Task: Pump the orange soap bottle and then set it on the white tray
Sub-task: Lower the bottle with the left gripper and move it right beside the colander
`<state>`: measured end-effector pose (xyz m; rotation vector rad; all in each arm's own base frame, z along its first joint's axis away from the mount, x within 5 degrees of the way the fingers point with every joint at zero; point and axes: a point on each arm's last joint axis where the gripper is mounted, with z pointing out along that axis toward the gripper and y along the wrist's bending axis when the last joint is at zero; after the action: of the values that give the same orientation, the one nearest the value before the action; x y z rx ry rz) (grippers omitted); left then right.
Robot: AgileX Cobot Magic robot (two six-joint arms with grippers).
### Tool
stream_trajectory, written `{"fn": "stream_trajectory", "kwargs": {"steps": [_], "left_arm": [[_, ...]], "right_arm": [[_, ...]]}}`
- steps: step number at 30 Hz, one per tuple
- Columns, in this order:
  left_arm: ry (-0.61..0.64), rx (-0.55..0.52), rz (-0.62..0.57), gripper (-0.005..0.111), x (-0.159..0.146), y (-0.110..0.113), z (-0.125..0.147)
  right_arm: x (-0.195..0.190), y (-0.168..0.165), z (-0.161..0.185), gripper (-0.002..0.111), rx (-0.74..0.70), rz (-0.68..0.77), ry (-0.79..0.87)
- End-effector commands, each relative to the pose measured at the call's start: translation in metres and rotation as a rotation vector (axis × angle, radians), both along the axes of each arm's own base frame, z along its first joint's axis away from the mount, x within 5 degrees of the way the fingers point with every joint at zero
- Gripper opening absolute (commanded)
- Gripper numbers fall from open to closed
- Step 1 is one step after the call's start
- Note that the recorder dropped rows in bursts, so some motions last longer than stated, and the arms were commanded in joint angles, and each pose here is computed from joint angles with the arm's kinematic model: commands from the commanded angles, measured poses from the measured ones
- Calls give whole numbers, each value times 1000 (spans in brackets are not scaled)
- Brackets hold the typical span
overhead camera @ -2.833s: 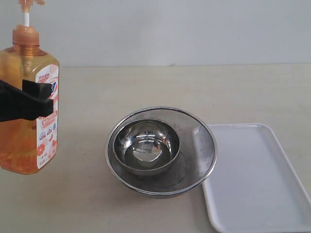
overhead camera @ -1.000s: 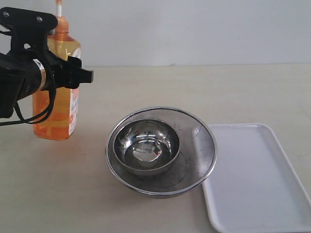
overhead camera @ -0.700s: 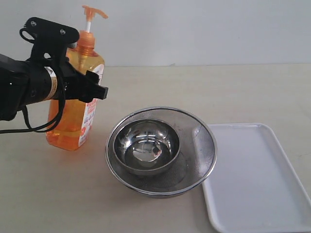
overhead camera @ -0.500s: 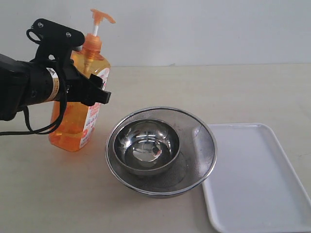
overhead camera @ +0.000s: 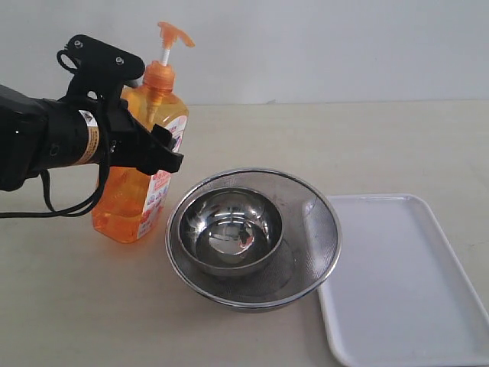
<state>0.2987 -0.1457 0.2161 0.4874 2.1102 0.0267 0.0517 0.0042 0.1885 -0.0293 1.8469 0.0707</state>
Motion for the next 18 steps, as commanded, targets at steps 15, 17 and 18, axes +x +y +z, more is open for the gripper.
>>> {"fn": "stream_trajectory", "kwargs": {"steps": [15, 17, 18], "left_arm": [[-37, 7, -2, 5, 2, 0, 9], [-35, -1, 4, 5, 2, 0, 9], [-34, -10, 9, 5, 2, 0, 9]], "right_arm": [[0, 0, 0, 0, -6, -6, -10], [0, -1, 0, 0, -8, -7, -13], [0, -1, 0, 0, -8, -7, -13]]}}
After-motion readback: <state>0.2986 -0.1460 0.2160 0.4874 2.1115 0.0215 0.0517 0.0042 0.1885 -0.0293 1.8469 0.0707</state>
